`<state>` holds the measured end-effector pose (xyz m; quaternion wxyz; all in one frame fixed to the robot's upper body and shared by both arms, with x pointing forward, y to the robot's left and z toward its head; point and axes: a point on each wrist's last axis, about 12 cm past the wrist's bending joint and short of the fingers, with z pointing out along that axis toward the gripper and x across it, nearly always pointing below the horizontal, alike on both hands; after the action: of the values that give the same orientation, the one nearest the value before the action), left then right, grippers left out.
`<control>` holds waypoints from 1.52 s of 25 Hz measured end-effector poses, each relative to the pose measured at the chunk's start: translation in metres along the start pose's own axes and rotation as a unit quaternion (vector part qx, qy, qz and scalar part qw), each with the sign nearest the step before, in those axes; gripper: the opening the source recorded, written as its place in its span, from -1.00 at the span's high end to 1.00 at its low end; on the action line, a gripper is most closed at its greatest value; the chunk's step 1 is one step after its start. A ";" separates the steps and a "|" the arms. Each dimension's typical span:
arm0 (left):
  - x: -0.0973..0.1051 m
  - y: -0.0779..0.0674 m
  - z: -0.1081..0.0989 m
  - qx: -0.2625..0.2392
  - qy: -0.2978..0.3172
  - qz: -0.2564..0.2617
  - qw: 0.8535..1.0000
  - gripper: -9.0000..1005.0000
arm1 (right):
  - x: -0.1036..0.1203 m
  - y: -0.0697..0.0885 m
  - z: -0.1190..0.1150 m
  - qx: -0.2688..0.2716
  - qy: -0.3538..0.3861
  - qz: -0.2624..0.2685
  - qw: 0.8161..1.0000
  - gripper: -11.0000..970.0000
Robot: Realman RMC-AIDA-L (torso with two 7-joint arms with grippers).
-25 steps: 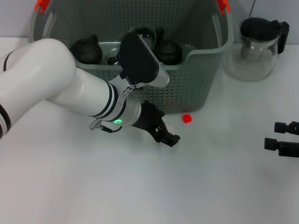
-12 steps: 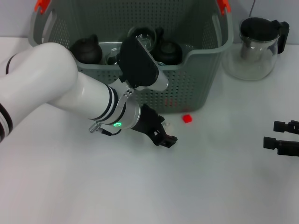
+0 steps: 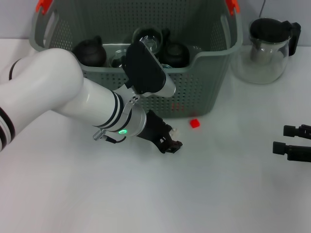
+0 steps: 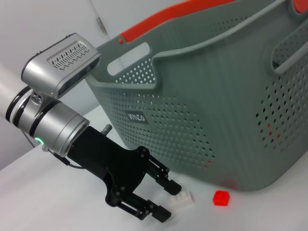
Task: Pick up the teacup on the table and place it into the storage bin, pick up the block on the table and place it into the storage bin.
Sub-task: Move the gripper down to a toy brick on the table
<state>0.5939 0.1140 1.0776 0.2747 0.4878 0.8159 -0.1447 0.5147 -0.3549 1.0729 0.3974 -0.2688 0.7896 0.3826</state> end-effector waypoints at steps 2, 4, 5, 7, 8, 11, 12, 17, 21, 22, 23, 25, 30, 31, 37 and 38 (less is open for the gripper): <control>0.000 0.000 0.000 0.000 0.000 0.000 1.000 0.00 | 0.000 0.000 0.000 0.000 0.000 0.000 1.000 -0.89; -0.001 0.000 0.000 -0.002 -0.002 -0.003 1.000 0.03 | 0.001 0.000 0.000 0.001 0.000 0.001 1.000 -0.89; -0.001 0.000 0.000 -0.003 -0.002 -0.004 1.000 0.04 | 0.001 0.000 0.000 0.001 0.000 0.001 1.000 -0.89; -0.001 0.000 0.000 -0.004 -0.003 -0.005 1.000 0.07 | 0.001 0.000 0.000 0.001 0.000 0.001 1.000 -0.89; -0.001 0.000 0.000 -0.004 -0.004 -0.005 1.000 0.08 | 0.001 0.000 0.000 0.001 0.000 0.001 1.000 -0.89; -0.001 0.000 0.001 -0.005 -0.003 -0.005 1.000 0.12 | 0.002 0.000 -0.001 0.002 0.000 0.002 1.000 -0.89; 0.000 0.001 0.001 -0.005 -0.003 -0.006 1.000 0.12 | 0.002 0.000 -0.001 0.002 0.000 0.002 1.000 -0.89; 0.001 0.002 0.002 -0.009 -0.004 -0.008 1.000 0.12 | 0.003 0.000 -0.001 0.002 0.000 0.002 1.000 -0.89; 0.001 0.002 0.002 -0.012 -0.005 -0.008 1.000 0.12 | 0.003 0.000 -0.001 0.002 0.000 0.002 1.000 -0.89; 0.001 0.002 0.002 -0.012 -0.005 -0.008 1.000 0.12 | 0.003 0.000 -0.001 0.002 0.000 0.002 1.000 -0.89; 0.001 0.002 0.002 -0.012 -0.005 -0.008 1.000 0.12 | 0.003 0.000 -0.001 0.002 0.000 0.002 1.000 -0.89; 0.001 0.002 0.002 -0.012 -0.005 -0.009 1.000 0.12 | 0.003 0.000 -0.001 0.002 0.000 0.002 1.000 -0.89; 0.002 0.004 0.004 -0.016 -0.003 -0.015 1.000 0.14 | 0.003 -0.001 -0.001 0.007 0.001 0.002 1.000 -0.89; 0.002 0.004 0.004 -0.016 -0.002 -0.015 1.000 0.16 | 0.003 -0.001 -0.001 0.008 0.001 0.002 1.000 -0.89; 0.003 0.004 0.004 -0.016 -0.002 -0.016 1.000 0.27 | 0.003 -0.001 0.000 0.007 0.001 0.001 1.000 -0.89; 0.003 0.004 0.004 -0.016 -0.002 -0.016 1.000 0.29 | 0.002 -0.001 0.000 0.007 0.001 0.001 1.000 -0.89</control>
<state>0.5977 0.1159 1.0731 0.2819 0.4698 0.8253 -0.1368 0.5138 -0.3558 1.0706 0.3983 -0.2652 0.7929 0.3772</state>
